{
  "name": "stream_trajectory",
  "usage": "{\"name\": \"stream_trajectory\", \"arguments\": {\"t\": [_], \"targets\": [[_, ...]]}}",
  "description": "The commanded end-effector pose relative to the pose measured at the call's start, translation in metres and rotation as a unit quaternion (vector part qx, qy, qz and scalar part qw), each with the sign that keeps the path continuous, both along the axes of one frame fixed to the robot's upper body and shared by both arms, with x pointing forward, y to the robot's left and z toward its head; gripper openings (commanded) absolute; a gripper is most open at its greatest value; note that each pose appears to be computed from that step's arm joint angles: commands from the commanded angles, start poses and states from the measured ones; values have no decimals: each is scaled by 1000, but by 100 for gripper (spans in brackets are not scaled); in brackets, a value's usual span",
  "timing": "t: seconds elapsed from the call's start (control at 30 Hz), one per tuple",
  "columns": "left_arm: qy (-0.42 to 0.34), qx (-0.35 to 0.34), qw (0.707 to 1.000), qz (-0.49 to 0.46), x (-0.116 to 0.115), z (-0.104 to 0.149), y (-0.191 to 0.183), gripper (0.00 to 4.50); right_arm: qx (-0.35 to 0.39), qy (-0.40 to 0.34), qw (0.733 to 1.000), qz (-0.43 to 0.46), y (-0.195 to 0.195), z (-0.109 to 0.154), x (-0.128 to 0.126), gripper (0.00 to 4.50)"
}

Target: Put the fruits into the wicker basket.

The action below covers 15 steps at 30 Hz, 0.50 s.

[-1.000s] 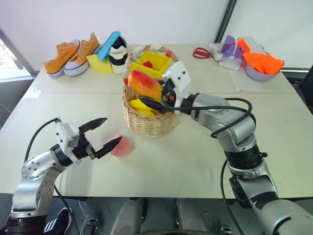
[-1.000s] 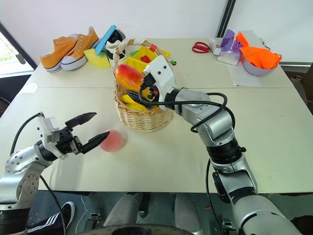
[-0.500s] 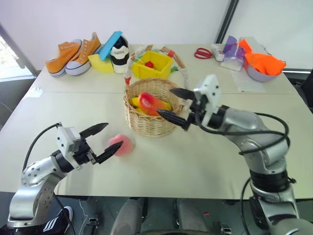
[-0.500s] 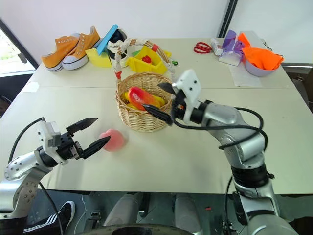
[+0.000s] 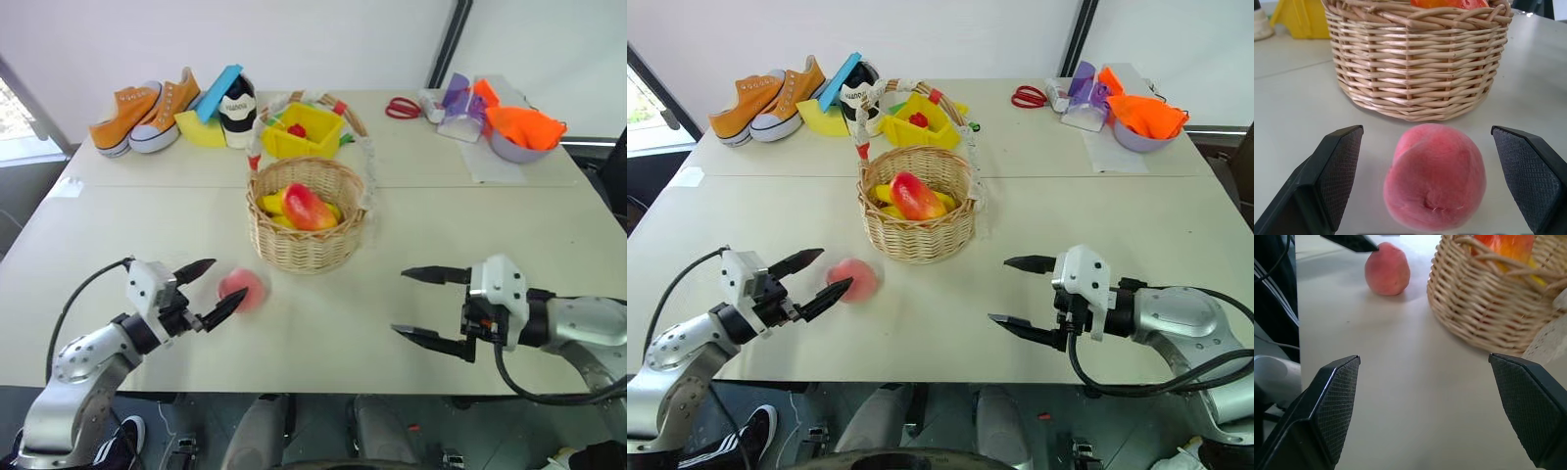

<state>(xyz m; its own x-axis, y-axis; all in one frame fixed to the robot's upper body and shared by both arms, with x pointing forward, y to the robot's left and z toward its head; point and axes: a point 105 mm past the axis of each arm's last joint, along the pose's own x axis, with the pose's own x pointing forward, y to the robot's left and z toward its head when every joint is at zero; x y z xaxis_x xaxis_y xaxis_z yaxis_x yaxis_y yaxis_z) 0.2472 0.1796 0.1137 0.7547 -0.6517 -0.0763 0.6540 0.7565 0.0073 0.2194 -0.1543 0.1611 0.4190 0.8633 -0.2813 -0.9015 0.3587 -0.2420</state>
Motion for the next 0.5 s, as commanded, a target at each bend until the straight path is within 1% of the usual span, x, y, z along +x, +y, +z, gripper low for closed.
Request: {"name": "stream_trajectory", "arguments": {"t": [0.03,0.17,0.33,0.37,0.4,0.47,0.5], "targets": [[-13,17,1000,2,3,2,-4,450,6,-26,1000,15,8,13,-2,440],[15,26,999,-12,4,-11,-14,450,9,-35,999,17,12,21,2,440],[43,48,998,-13,9,-32,-17,450,11,-41,999,11,16,21,11,440],[50,45,998,-14,9,-34,-17,425,12,-43,999,11,18,22,13,447],[40,49,998,-14,10,-32,-16,396,13,-43,999,10,19,22,14,450],[30,38,999,-15,13,-26,-19,317,13,-43,999,9,20,22,16,450],[21,27,999,-12,14,-19,-20,288,13,-44,999,9,20,22,16,450]]}}
